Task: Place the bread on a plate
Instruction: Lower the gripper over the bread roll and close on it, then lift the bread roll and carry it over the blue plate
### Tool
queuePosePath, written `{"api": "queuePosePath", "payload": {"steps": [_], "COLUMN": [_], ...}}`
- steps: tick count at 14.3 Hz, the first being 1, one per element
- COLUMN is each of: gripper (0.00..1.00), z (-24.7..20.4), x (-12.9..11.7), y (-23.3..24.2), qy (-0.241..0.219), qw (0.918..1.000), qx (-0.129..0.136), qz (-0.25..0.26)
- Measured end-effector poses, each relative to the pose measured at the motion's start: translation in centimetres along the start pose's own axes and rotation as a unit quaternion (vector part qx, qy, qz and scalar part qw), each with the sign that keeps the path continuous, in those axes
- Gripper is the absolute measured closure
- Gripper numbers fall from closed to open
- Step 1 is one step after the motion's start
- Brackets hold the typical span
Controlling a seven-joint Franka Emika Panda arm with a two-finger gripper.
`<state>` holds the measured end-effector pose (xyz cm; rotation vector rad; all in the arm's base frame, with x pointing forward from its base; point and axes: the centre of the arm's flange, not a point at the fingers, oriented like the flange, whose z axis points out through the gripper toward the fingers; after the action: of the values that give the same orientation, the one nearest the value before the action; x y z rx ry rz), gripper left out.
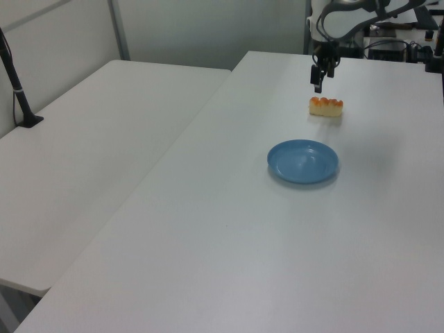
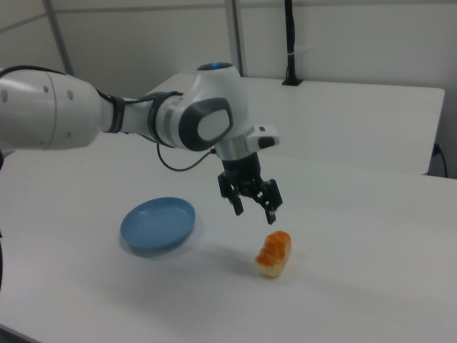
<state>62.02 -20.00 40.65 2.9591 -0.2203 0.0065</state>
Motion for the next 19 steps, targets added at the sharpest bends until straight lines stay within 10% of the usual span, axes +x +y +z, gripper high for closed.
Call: {"api": "queuePosePath", "payload": {"steps": [13, 16, 19], "gripper": [0.04, 0.41, 0.54], "z": [9.3, 9.6, 9.0], "x": [0.1, 0.3, 0.5], "y": [2.9, 2.8, 2.8], "qy": [-0.019, -0.013, -0.008], "qw": [0.9989, 0.9990, 0.9990], "qx": [-0.013, -0.015, -0.015], "qz": [-0.040, -0.041, -0.041]}}
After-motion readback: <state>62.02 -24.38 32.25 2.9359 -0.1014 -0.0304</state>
